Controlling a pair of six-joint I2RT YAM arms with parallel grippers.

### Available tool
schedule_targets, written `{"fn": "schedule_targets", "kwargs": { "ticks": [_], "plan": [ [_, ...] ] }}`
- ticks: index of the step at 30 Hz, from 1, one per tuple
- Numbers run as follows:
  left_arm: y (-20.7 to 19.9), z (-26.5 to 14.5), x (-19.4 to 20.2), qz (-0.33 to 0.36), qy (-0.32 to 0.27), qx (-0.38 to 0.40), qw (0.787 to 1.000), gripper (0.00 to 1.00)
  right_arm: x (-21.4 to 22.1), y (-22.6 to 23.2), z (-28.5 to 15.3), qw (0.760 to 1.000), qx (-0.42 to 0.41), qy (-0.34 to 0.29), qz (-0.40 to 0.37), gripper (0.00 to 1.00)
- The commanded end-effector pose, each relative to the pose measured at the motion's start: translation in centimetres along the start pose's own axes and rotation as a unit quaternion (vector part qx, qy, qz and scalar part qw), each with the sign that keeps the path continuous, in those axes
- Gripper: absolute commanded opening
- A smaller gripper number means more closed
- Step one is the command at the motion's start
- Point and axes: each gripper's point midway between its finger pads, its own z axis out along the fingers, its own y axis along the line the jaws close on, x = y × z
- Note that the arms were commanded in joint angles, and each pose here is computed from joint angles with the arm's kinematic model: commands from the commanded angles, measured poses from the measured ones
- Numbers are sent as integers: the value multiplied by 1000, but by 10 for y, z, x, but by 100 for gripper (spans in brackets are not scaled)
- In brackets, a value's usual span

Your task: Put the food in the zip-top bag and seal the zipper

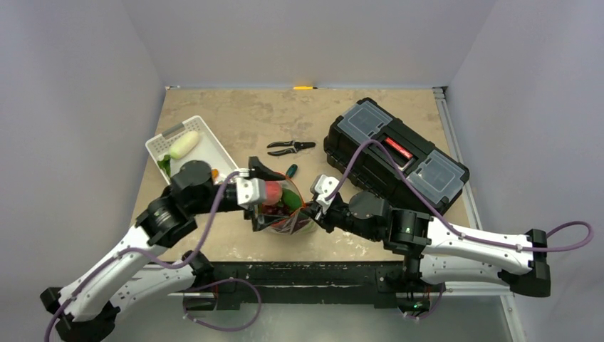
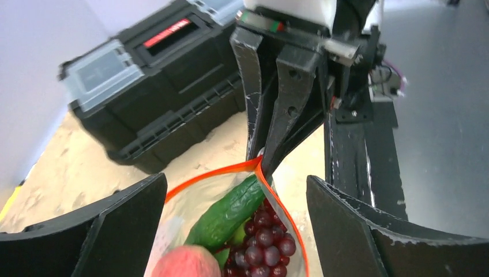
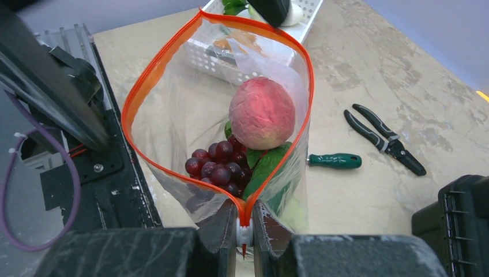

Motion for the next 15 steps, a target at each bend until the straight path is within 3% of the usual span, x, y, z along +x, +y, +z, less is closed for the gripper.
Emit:
{"fn": "schedule_targets", "kwargs": {
  "ticks": [1, 8, 15],
  "plan": [
    [-13, 26, -4, 115, -6, 112, 987, 91, -45, 2, -13, 998, -18, -63, 13, 0],
    [-27, 44, 18, 118, 5, 182, 976, 94, -48, 5, -13, 998, -26, -61, 7, 0],
    [-27, 59, 48, 106, 16, 187, 977, 93, -43, 7, -11, 998, -32, -45, -6, 0]
  ]
}}
